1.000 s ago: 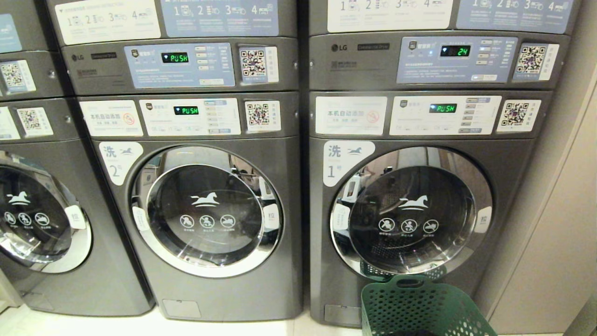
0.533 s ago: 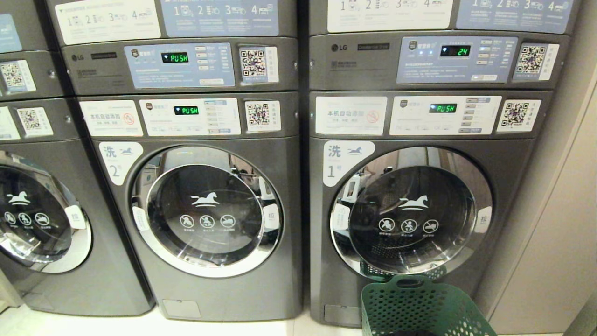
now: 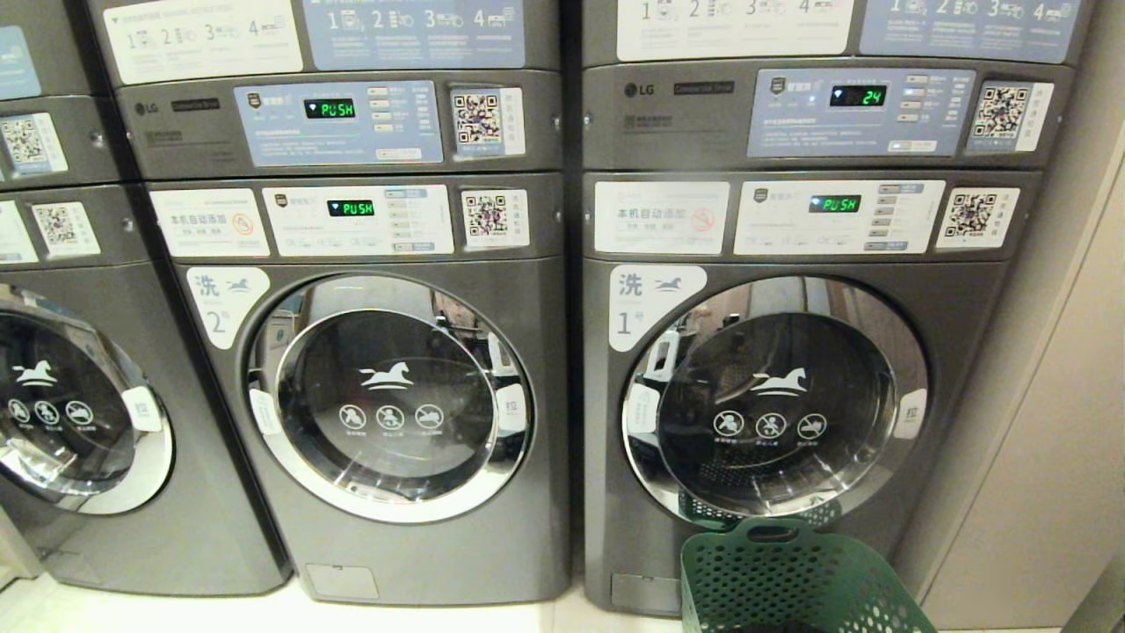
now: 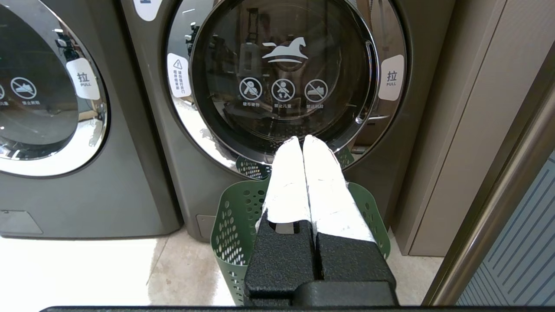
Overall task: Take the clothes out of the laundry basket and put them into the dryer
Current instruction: Take the clothes out of the basket
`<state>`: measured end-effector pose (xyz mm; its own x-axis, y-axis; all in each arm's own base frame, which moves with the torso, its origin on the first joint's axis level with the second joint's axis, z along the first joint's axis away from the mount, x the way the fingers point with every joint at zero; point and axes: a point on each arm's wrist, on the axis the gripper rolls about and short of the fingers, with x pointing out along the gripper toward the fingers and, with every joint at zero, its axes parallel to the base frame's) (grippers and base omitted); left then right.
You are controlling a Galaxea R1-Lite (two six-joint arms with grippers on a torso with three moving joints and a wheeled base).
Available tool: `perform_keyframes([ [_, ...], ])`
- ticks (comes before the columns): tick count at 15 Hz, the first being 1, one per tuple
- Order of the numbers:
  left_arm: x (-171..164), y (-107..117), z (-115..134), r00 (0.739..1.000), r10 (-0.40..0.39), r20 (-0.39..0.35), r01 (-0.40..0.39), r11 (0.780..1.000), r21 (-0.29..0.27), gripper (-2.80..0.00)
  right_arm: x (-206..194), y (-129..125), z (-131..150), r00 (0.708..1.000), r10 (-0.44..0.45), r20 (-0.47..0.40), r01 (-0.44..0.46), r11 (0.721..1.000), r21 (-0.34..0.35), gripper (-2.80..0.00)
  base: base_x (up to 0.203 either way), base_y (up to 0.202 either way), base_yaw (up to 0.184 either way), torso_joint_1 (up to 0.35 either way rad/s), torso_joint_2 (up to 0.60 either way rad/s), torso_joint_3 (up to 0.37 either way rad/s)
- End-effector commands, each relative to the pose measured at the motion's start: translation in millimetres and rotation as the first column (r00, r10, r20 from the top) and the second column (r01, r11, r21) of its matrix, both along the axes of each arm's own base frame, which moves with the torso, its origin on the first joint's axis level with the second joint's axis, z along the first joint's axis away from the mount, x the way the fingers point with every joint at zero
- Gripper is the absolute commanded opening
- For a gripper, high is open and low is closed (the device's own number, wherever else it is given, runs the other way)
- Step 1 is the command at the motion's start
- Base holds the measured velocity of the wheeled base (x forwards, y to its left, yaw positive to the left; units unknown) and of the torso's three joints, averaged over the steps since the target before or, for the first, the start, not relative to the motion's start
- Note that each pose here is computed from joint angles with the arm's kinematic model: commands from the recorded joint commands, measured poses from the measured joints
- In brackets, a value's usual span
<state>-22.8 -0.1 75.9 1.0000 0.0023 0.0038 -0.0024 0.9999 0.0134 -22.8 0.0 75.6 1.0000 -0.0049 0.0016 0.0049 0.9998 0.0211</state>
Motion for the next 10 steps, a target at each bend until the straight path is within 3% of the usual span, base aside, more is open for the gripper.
perform_keyframes([
  [1, 0.1, 0.0, -0.4, 1.0, 0.001, -0.001, -0.001, 1.0, 0.0, -2.8, 0.0, 0.0, 0.0, 1.0, 0.0, 0.0, 0.0, 1.0, 0.0, -2.8, 0.0, 0.0, 0.0, 0.0, 0.0, 0.0],
  [10, 0.1, 0.0, -0.4, 1.0, 0.001, -0.001, -0.001, 1.0, -0.001, -2.8, 0.0, 0.0, 0.0, 1.0, 0.0, 0.0, 0.0, 1.0, 0.0, -2.8, 0.0, 0.0, 0.0, 0.0, 0.0, 0.0],
])
